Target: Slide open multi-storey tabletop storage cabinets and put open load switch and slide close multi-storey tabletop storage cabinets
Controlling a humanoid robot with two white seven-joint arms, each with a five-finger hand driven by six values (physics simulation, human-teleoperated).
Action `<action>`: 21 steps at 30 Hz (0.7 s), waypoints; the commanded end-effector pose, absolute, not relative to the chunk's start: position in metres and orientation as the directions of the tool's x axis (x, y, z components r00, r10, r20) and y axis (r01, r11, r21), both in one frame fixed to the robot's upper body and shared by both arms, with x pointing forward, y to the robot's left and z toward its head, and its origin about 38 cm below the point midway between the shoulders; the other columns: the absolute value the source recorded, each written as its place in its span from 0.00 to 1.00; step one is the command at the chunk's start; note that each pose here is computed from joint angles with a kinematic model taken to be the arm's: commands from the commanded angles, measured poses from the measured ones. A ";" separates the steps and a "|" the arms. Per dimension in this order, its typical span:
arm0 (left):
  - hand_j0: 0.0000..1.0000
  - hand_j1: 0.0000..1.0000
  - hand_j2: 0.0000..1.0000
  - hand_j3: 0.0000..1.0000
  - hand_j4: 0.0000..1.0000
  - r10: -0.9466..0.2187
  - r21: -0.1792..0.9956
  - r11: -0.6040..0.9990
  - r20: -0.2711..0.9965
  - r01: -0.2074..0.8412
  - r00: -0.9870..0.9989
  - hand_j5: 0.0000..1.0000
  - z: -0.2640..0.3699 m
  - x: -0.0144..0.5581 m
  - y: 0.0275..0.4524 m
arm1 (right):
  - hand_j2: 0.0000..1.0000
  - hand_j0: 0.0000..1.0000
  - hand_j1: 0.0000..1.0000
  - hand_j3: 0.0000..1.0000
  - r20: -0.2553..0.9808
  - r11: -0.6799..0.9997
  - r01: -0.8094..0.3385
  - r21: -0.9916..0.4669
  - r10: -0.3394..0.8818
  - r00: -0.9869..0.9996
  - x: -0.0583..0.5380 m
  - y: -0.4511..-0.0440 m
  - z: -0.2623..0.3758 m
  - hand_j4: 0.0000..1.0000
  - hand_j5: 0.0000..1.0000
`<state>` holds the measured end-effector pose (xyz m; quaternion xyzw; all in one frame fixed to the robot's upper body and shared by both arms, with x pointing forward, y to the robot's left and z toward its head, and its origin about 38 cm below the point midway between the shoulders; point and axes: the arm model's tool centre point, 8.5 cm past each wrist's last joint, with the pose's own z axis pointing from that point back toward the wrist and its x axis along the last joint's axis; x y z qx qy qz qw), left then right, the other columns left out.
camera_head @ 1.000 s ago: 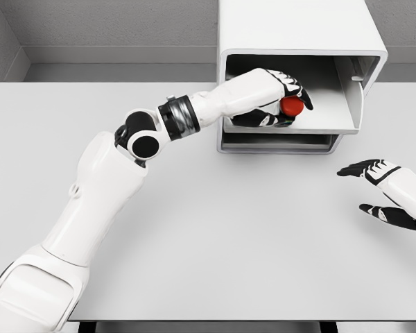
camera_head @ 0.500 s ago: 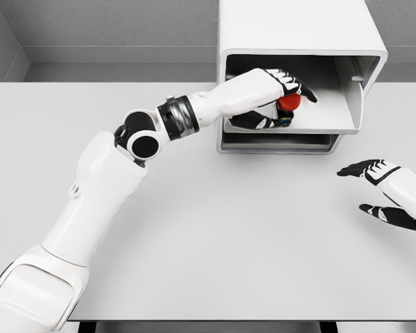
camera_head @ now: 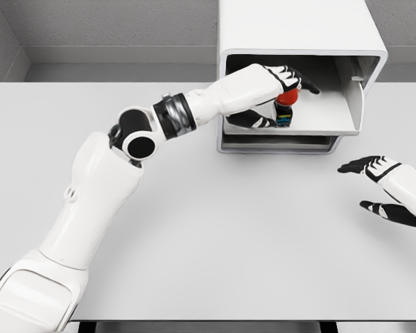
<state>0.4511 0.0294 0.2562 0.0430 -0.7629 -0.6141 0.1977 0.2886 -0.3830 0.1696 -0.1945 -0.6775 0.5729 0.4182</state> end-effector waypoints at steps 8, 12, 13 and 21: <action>0.87 0.87 0.87 0.87 0.87 -0.243 0.929 0.352 0.211 0.117 -0.947 0.87 0.287 0.424 0.034 | 0.81 0.81 0.81 0.81 0.345 0.281 -0.202 -0.938 0.728 -0.592 0.294 -0.377 0.176 0.81 0.81; 0.87 0.87 0.87 0.87 0.87 -0.246 0.928 0.351 0.216 0.120 -0.945 0.87 0.285 0.425 0.034 | 0.81 0.81 0.81 0.81 0.344 0.280 -0.202 -0.939 0.728 -0.592 0.294 -0.377 0.175 0.81 0.81; 0.87 0.87 0.87 0.87 0.87 -0.247 0.928 0.351 0.217 0.122 -0.944 0.87 0.285 0.425 0.034 | 0.81 0.81 0.81 0.81 0.344 0.280 -0.202 -0.939 0.728 -0.592 0.294 -0.377 0.175 0.81 0.81; 0.87 0.87 0.87 0.87 0.87 -0.241 0.928 0.355 0.212 0.118 -0.947 0.87 0.285 0.421 0.034 | 0.81 0.81 0.81 0.81 0.345 0.279 -0.203 -0.938 0.728 -0.592 0.294 -0.377 0.175 0.81 0.81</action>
